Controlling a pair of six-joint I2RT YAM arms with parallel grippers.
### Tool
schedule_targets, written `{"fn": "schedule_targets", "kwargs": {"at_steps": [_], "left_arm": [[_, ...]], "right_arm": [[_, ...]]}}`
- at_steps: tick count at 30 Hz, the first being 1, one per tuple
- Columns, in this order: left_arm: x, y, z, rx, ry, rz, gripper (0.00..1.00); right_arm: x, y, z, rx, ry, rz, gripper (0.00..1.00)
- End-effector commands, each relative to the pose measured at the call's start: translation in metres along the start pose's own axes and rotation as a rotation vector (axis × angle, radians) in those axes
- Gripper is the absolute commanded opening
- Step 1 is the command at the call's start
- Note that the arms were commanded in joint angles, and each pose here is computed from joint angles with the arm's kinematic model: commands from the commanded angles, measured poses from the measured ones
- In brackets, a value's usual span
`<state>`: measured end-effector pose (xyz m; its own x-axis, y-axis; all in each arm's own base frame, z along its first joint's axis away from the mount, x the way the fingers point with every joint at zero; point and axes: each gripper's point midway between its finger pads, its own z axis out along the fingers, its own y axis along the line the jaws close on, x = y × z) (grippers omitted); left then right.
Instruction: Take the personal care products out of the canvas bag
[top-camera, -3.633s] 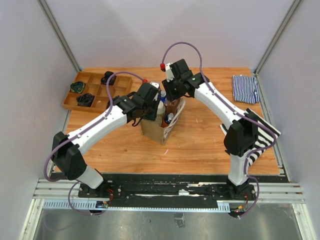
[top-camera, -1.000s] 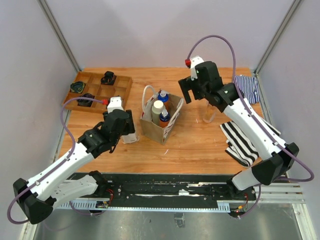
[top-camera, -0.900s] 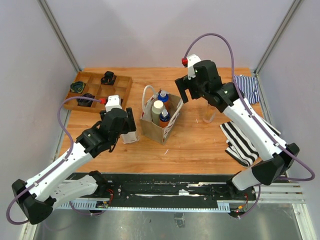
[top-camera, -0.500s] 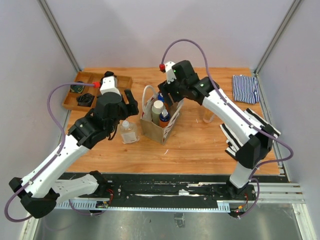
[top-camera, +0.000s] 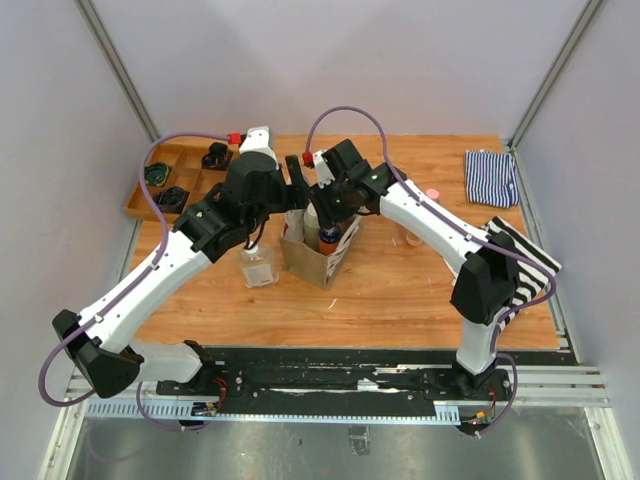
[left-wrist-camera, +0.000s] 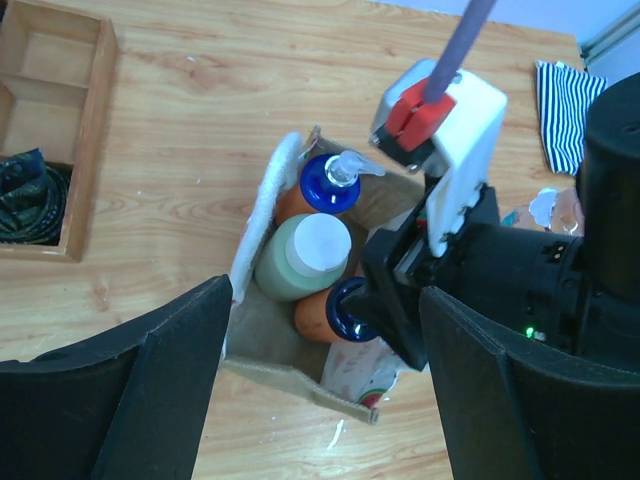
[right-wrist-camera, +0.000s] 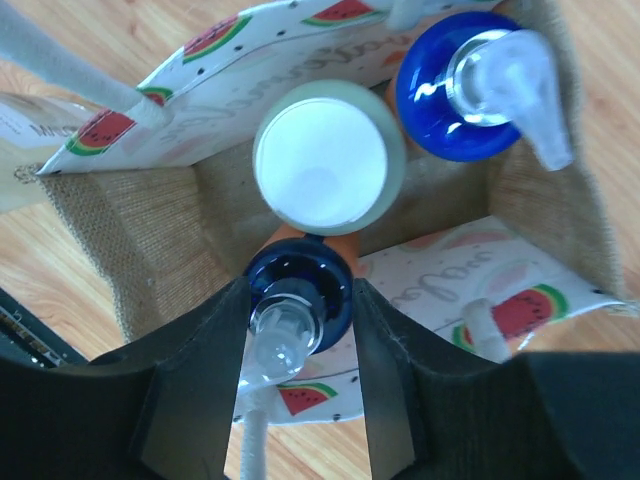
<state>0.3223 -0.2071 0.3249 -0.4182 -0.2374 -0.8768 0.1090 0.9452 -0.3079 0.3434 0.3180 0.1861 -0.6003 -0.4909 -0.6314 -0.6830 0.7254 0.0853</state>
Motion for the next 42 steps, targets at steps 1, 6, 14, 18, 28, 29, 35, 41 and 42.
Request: {"fn": "schedule_targets", "kwargs": {"at_steps": [1,6,14,18,28,29,35,41,42], "left_arm": [[-0.016,-0.015,-0.001,0.051,-0.034,-0.008,0.81],[-0.017,-0.017,0.000,0.057,-0.039,-0.007,0.82],[-0.002,-0.021,0.011,0.069,-0.005,-0.005,0.82],[0.005,-0.021,0.015,0.065,0.011,0.000,0.82],[0.010,-0.023,0.022,0.069,0.024,0.002,0.82],[0.010,-0.023,0.022,0.070,0.023,0.002,0.82],[0.014,-0.024,0.025,0.074,0.033,0.007,0.82],[0.014,-0.024,0.025,0.075,0.031,0.009,0.82],[0.014,-0.024,0.024,0.077,0.031,0.009,0.82]], "right_arm": [[0.019,0.022,0.010,-0.052,0.061,0.018,0.48],[0.029,0.026,0.010,-0.052,0.084,0.022,0.48],[0.040,0.019,0.006,-0.011,0.115,0.027,0.08],[0.041,0.014,0.000,0.017,0.136,0.023,0.29],[0.043,0.013,-0.003,0.027,0.149,0.011,0.29],[0.042,0.013,-0.002,0.027,0.145,0.010,0.22],[0.032,0.011,-0.002,0.033,0.121,0.005,0.47],[0.029,0.013,0.001,0.026,0.119,0.008,0.57],[0.028,0.013,0.001,0.026,0.117,0.008,0.57]]}}
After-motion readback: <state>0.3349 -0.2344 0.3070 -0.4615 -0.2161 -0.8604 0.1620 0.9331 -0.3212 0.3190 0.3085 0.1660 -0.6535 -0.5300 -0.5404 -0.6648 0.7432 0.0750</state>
